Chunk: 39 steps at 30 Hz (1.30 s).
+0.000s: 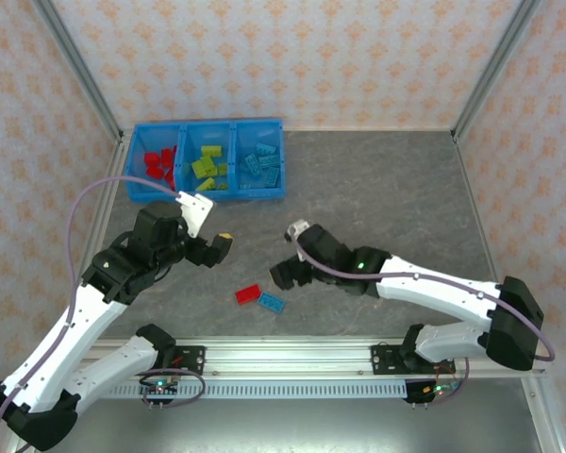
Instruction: Sort the legos into containers by color
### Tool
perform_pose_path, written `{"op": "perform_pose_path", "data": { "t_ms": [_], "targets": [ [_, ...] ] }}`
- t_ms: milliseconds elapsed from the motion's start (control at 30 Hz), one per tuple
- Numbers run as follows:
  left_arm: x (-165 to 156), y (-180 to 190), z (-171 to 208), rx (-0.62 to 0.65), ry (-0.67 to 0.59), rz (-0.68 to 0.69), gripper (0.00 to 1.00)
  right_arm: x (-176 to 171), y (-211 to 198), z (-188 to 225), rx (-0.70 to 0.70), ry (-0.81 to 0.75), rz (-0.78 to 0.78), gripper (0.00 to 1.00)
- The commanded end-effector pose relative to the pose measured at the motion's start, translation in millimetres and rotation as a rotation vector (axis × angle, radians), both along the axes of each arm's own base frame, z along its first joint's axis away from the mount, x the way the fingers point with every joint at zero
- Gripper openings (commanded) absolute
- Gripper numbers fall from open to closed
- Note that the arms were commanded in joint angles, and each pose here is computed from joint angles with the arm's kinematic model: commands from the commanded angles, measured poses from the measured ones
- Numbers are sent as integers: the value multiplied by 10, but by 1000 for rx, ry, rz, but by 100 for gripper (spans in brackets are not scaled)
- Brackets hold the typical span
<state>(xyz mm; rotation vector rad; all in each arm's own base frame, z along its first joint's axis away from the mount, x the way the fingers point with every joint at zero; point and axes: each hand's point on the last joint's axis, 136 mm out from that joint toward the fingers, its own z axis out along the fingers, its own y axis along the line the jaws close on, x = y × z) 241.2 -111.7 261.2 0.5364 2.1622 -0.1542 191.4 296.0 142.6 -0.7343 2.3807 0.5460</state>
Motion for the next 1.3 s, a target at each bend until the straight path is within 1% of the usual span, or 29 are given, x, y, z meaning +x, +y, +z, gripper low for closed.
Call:
{"op": "perform_pose_path", "data": {
  "t_ms": [0,100,167,267,367,400,500,567,700,800,933,1033,1100,1200,1267],
  "targets": [
    [-40,-88,-19,-25,27,-50,100,-94,124,-207,-10,45,34,91],
    [-83,-181,3,-54,31,-105,100,-183,254,-446,-89,80,79,90],
    [-81,-168,-15,-48,34,-99,100,-227,377,-607,-145,95,106,89],
    [-58,-120,-34,-30,34,-75,100,-360,599,-818,-214,120,188,83],
    [-50,-101,-43,-23,35,-65,100,-432,712,-1012,-273,141,226,76],
    [-46,-101,-45,-22,35,-64,100,-444,726,-1065,-288,145,233,72],
    [-52,-108,-42,-25,37,-68,100,-410,691,-1160,-329,137,205,52],
    [-55,-113,-36,-28,35,-71,100,-370,622,-1194,-364,124,175,41],
    [-62,-123,-24,-34,33,-76,100,-318,479,-1182,-399,97,118,28],
    [-70,-134,-21,-40,36,-82,100,-288,440,-1051,-345,74,69,19],
    [-130,-232,15,-76,34,-140,100,-238,474,-682,-165,43,21,17],
    [-172,-318,25,-104,41,-191,100,-45,394,-314,-16,1,-57,16],
    [-205,-389,8,-117,66,-231,100,153,297,-63,85,-36,-124,16],
    [-269,-503,4,-146,98,-297,100,477,171,237,179,-92,-223,16],
    [-317,-585,-7,-174,118,-344,100,650,181,370,213,-104,-248,16]
  ]
}}
